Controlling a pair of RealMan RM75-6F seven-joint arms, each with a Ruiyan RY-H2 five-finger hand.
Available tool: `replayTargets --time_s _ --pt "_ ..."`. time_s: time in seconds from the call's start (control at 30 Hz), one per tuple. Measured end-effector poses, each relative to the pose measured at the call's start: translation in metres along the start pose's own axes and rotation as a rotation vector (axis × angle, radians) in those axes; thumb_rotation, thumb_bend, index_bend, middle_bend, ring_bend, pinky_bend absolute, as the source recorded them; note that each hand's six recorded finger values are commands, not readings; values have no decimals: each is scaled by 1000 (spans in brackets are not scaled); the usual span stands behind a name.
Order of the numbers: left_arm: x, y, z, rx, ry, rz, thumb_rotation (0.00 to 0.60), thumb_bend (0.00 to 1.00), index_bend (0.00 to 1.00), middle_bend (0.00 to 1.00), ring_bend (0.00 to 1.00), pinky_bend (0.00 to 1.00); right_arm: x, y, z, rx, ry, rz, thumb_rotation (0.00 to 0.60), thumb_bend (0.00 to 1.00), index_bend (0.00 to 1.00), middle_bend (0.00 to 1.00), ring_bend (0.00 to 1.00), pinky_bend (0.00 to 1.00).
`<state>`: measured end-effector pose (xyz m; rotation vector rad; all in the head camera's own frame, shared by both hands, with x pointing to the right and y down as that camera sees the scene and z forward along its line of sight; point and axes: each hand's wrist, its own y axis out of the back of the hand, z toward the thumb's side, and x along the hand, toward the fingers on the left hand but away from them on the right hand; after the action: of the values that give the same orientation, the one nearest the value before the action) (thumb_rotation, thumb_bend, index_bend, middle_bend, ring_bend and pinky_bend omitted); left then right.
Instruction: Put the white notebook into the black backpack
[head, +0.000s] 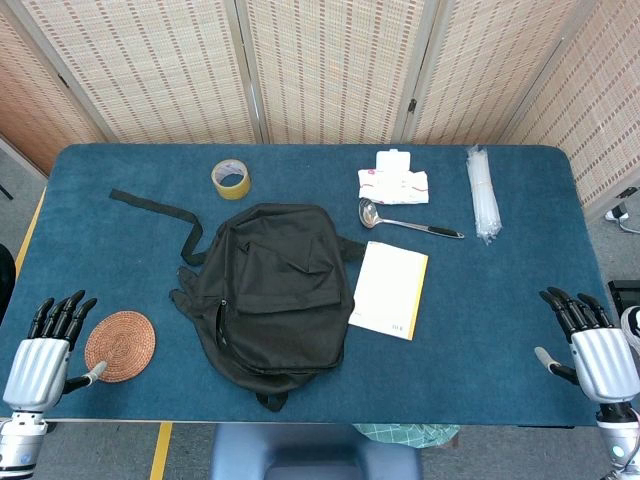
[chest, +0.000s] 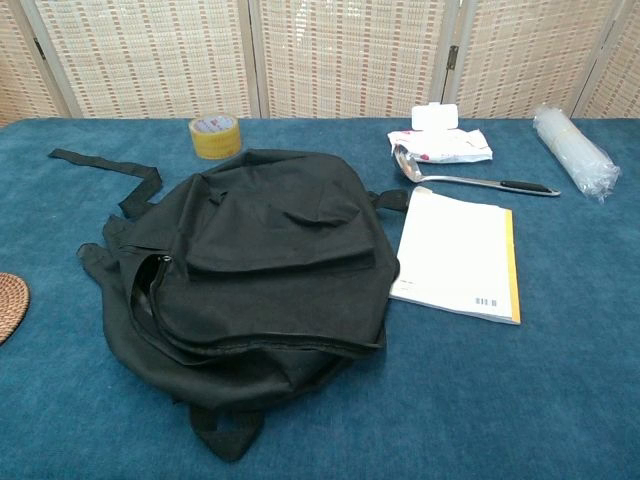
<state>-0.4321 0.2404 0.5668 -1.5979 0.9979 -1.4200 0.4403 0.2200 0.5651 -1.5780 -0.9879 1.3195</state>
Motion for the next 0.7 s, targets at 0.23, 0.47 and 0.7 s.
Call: replayTargets --time_s 0.23,0.47,0.7 --pt "2 -3 2 -1 -1 -7 600 201 145 88 122 0 -5 -2 5 -1 19 12 600 236 172 175 257 171" --pt "1 -1 2 -7 4 0 600 202 145 88 122 0 -22 -11 13 28 60 30 600 236 172 177 257 171" --pt "-1 0 5 -8 -2 0 600 206 145 88 122 0 -56 -43 34 56 147 72 600 243 172 182 253 169"
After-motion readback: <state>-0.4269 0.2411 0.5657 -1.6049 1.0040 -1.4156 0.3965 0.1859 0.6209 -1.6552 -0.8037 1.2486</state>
